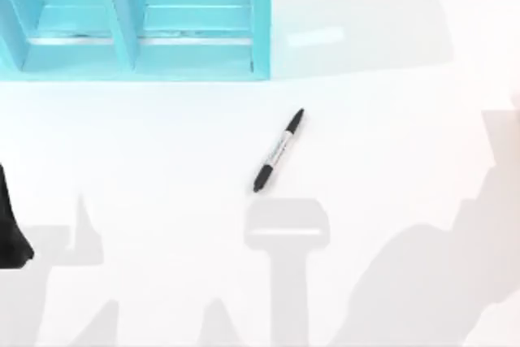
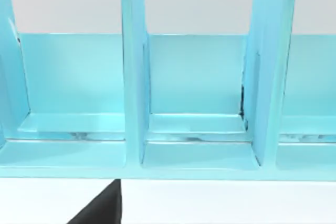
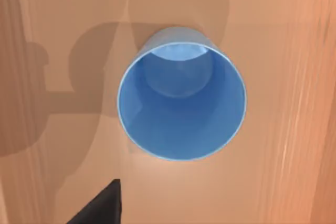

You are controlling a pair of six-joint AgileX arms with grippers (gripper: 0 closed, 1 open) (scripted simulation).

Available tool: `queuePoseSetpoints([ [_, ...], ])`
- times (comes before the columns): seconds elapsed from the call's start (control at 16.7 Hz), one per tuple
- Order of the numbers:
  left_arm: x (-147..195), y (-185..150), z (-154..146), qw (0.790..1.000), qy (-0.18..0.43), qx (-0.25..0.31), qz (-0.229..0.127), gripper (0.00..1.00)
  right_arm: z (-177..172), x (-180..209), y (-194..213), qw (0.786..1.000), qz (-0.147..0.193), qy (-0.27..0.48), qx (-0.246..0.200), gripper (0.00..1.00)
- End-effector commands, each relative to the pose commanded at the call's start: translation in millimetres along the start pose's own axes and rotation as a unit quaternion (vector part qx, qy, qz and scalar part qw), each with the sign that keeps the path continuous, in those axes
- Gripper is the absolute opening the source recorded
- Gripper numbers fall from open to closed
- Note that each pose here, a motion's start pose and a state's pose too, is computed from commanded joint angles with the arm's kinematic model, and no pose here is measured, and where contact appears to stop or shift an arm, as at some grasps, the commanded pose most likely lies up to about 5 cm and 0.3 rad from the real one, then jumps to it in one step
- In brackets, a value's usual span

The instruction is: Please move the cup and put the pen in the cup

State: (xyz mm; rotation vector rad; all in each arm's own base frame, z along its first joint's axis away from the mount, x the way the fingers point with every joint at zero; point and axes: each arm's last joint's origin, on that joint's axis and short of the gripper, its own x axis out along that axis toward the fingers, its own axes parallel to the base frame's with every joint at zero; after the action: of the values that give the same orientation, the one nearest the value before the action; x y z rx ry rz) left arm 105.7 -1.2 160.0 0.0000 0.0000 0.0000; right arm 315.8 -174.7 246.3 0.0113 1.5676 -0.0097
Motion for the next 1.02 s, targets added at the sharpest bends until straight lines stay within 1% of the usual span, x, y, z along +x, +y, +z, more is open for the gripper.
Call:
queuePoseSetpoints([
  [0.3, 0.0, 0.0, 0.0, 1.0, 0.0, 0.0, 0.0, 1.0, 0.7, 5.1, 1.3, 1.0, 0.0, 0.001, -0.001, 1.0],
  [0.48, 0.0, 0.0, 0.0, 1.0, 0.0, 0.0, 0.0, 1.0, 2.6, 32.3, -0.3, 1.0, 0.001, 0.002, 0.0, 1.0],
  [0.78, 0.0, 0.0, 0.0, 1.0, 0.0, 0.0, 0.0, 1.0, 2.2, 89.1, 0.1, 1.0, -0.001, -0.003, -0.001, 1.0],
  [0.9, 0.0, 0.0, 0.0, 1.0, 0.0, 0.0, 0.0, 1.0, 0.1, 99.5, 0.1, 1.0, 0.0, 0.0, 0.0, 1.0],
  [1.02, 0.0, 0.0, 0.0, 1.0, 0.0, 0.0, 0.0, 1.0, 0.0, 100.0, 0.0, 1.0, 0.0, 0.0, 0.0, 1.0],
])
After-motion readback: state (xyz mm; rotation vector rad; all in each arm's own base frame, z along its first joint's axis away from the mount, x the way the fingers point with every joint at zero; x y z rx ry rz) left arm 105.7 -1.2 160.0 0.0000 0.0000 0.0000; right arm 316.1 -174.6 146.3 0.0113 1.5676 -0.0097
